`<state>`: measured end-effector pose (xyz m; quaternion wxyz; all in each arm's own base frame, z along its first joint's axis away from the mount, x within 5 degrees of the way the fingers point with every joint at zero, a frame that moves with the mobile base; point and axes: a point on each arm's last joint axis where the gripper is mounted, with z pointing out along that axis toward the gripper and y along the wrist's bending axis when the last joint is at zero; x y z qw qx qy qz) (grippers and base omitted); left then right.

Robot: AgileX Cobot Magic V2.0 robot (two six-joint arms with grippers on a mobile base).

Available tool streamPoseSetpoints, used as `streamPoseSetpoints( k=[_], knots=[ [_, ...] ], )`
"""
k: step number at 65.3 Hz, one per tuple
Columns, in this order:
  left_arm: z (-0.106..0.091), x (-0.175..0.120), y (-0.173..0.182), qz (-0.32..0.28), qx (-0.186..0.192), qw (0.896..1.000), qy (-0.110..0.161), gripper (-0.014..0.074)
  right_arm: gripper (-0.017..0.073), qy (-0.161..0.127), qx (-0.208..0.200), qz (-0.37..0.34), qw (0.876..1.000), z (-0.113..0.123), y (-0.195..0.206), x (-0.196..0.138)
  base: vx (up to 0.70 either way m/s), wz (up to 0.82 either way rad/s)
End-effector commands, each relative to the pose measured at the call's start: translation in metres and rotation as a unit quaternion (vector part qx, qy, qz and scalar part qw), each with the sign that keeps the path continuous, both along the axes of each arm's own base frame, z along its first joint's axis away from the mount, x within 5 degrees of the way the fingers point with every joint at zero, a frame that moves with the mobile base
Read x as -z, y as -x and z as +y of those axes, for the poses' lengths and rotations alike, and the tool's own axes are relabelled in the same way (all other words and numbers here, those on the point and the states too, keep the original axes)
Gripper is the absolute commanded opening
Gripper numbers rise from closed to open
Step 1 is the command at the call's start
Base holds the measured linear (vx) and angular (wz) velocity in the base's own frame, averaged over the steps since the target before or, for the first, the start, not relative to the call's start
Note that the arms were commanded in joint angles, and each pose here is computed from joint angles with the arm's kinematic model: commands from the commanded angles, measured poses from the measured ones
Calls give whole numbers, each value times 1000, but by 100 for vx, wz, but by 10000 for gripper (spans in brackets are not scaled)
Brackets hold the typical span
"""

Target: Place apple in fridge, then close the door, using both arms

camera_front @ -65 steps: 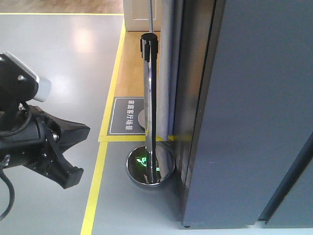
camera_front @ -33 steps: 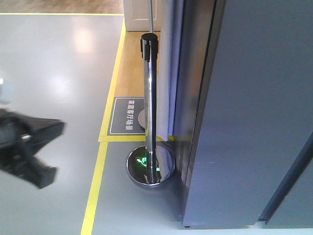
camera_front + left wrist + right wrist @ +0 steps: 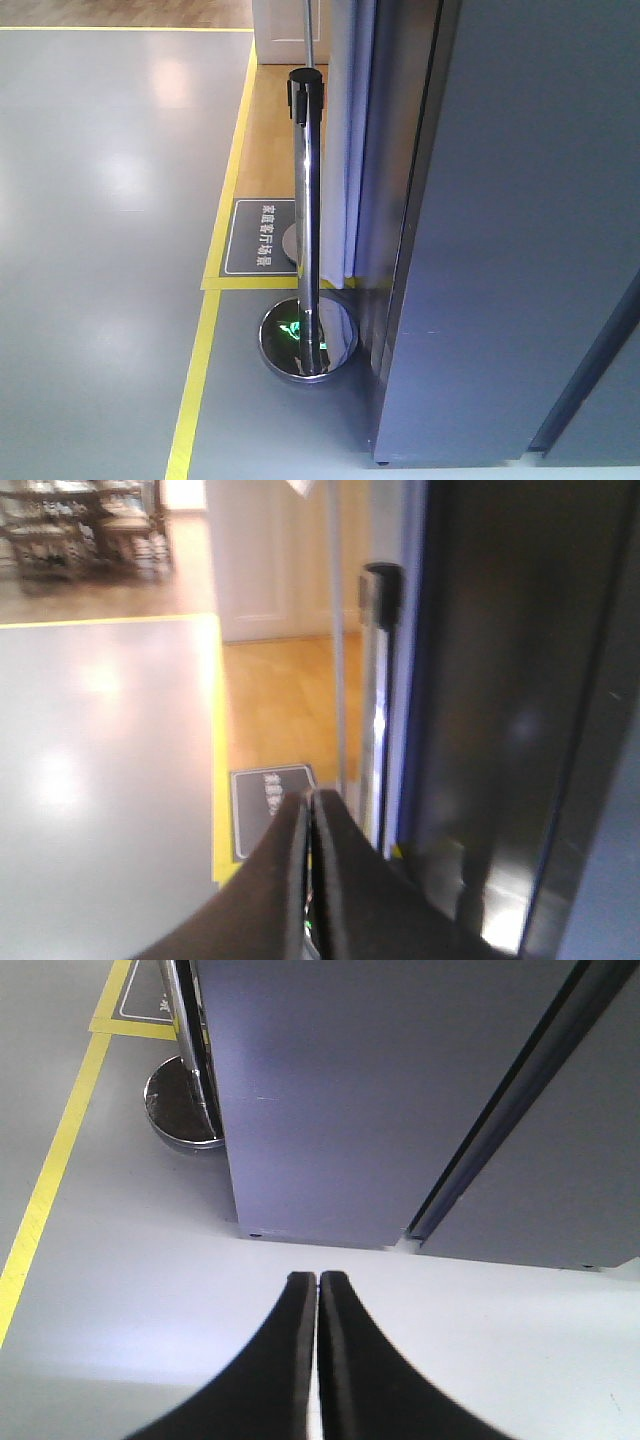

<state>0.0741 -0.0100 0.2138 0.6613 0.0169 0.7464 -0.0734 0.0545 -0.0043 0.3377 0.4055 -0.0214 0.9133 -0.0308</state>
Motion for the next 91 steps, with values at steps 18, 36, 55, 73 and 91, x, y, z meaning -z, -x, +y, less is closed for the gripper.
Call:
streamPoseSetpoints(
  k=[18,36,55,73,91],
  knots=[
    [6,10,19,-117,-31,992,30,-6,-2,4,-2,-37,999,0,-4,-10,0,0],
    [6,15,18,-100,-27,995,4,-6,-2,4,-3,-36,999,0,-4,-10,0,0],
    [5,16,18,-96,-25,995,-1,-6,-2,4,-3,-36,999,0,-4,-10,0,0],
    [6,15,18,-100,-32,994,-10,-6,-2,4,-3,-36,999,0,-4,-10,0,0],
    [9,15,18,-100,-56,993,-11,-6,-2,4,-3,-37,999,0,-4,-10,0,0]
  ],
)
